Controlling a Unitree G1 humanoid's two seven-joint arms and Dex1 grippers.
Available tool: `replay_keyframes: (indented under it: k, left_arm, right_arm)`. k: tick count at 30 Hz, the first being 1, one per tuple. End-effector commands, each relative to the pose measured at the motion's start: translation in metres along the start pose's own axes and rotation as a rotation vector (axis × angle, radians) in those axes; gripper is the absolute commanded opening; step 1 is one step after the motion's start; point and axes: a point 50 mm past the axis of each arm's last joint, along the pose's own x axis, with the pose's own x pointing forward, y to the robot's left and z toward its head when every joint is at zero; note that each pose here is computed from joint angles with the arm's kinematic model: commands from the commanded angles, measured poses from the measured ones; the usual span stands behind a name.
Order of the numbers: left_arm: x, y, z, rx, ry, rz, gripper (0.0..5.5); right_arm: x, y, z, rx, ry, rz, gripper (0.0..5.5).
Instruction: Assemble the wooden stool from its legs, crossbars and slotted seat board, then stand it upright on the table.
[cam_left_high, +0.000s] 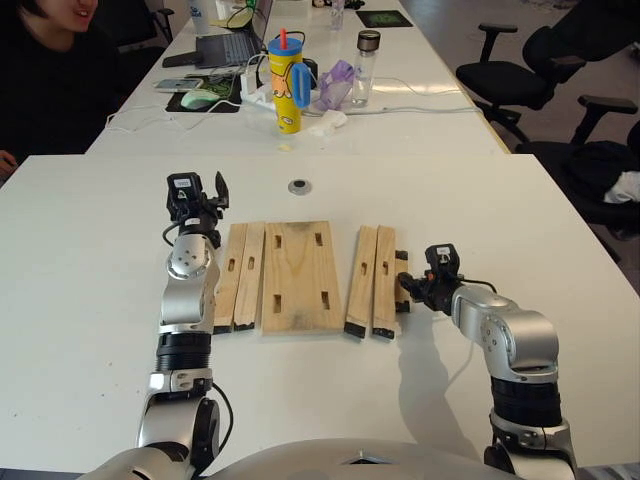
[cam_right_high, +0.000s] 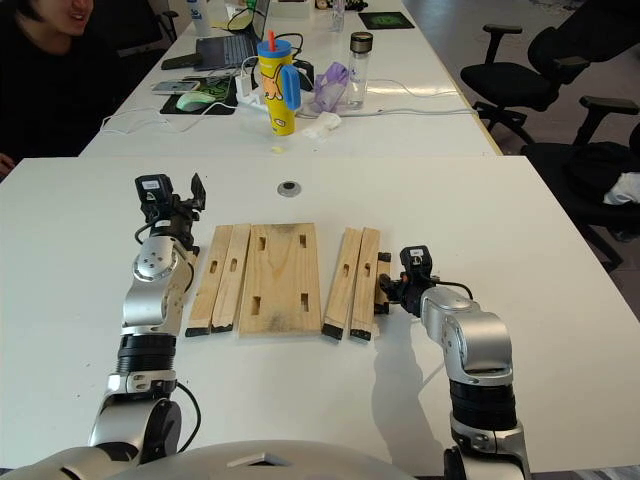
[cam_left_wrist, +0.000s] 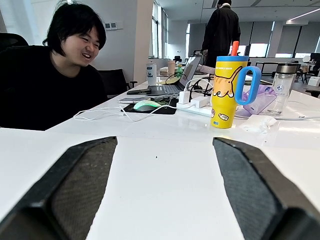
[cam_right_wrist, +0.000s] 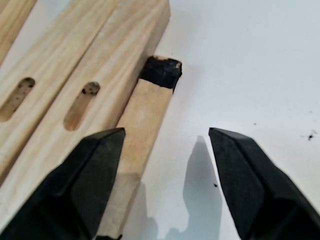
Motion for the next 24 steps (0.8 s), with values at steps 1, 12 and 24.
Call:
replay_keyframes:
  k: [1, 12, 24]
  left_arm:
    - [0.001, 0.0, 0.0, 0.008, 0.003, -0.005, 3.56]
    - [-0.001, -0.001, -0.003, -0.007, 0.013, 0.003, 3.56]
    - [0.0, -0.005, -0.003, -0.014, 0.015, -0.006, 3.56]
  right_arm:
    - [0.002, 0.0, -0.015, -0.079, 0.094, 0.01, 3.12]
    - [0.015, -0.031, -0.004, -0.15, 0.093, -0.056, 3.12]
    - [0.016, -0.017, 0.016, 0.038, -0.032, -0.001, 3.12]
